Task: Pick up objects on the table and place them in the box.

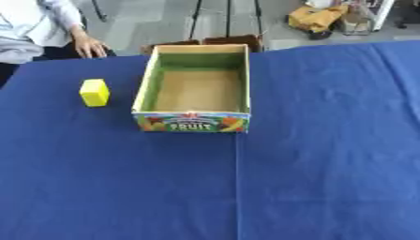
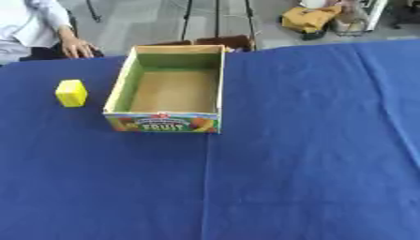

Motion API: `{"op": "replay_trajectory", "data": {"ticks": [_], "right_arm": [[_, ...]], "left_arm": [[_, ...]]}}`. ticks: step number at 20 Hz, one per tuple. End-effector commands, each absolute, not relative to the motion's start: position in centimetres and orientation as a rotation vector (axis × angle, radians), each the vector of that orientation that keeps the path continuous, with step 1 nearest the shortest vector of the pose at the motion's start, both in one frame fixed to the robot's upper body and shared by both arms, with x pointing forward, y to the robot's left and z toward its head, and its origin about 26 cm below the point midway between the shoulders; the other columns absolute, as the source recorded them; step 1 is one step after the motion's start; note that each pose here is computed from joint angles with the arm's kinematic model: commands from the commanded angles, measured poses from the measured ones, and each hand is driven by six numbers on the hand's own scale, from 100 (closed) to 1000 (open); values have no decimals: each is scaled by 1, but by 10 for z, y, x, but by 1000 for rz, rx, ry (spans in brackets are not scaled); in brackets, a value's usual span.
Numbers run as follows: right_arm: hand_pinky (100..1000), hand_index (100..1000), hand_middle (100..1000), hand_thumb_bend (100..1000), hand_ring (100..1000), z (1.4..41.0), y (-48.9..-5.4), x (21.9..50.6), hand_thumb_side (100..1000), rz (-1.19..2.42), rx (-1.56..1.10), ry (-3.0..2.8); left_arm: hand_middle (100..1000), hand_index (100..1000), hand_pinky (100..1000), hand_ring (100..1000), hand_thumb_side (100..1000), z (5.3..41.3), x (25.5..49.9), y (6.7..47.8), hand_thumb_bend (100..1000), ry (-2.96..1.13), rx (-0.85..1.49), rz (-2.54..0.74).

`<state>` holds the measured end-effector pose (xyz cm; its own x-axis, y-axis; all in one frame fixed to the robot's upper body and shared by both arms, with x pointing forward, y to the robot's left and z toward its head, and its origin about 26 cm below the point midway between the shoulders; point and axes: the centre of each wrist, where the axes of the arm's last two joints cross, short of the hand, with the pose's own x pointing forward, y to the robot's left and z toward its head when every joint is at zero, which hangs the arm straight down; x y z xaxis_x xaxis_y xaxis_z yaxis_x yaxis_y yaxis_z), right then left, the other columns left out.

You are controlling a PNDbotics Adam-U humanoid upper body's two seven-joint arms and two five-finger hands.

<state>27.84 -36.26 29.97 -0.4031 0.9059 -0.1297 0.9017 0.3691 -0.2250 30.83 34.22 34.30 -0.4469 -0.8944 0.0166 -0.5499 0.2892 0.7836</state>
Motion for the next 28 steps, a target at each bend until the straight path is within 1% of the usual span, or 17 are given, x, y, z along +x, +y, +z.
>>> {"op": "replay_trajectory", "data": {"ticks": [1, 4, 8, 10, 17, 23, 25, 26, 28], "right_arm": [[600, 789, 689, 100, 636, 310, -360, 275, 797, 431, -1713, -2615], [600, 788, 687, 100, 635, 310, -359, 275, 797, 433, -1704, -2621], [600, 786, 684, 100, 633, 310, -358, 276, 795, 434, -1692, -2626], [600, 786, 683, 100, 632, 310, -358, 276, 794, 434, -1686, -2628], [601, 783, 678, 100, 627, 311, -355, 277, 793, 445, -1659, -2637], [602, 780, 672, 100, 622, 312, -354, 278, 789, 449, -1641, -2645], [602, 778, 670, 100, 620, 312, -354, 278, 785, 449, -1636, -2645], [602, 777, 668, 100, 618, 312, -354, 278, 784, 449, -1633, -2645], [602, 775, 666, 100, 616, 312, -354, 279, 784, 451, -1627, -2646]], "left_arm": [[970, 1000, 835, 973, 1000, 362, 314, 349, 356, -1973, 1304, -1179], [977, 1000, 844, 982, 993, 370, 328, 348, 378, -1896, 1245, -1288], [985, 1000, 859, 993, 1000, 376, 347, 345, 472, -1816, 1189, -1406], [985, 1000, 864, 997, 1000, 377, 357, 343, 501, -1780, 1176, -1456], [984, 1000, 869, 1000, 999, 376, 392, 330, 532, -1607, 1143, -1587], [1000, 1000, 894, 1000, 907, 365, 418, 324, 611, -1369, 1127, -1667], [1000, 1000, 898, 1000, 867, 360, 424, 324, 603, -1288, 1104, -1690], [1000, 1000, 897, 1000, 830, 359, 426, 323, 571, -1255, 1094, -1700], [1000, 1000, 891, 1000, 751, 357, 429, 323, 479, -1208, 1079, -1716]]}}
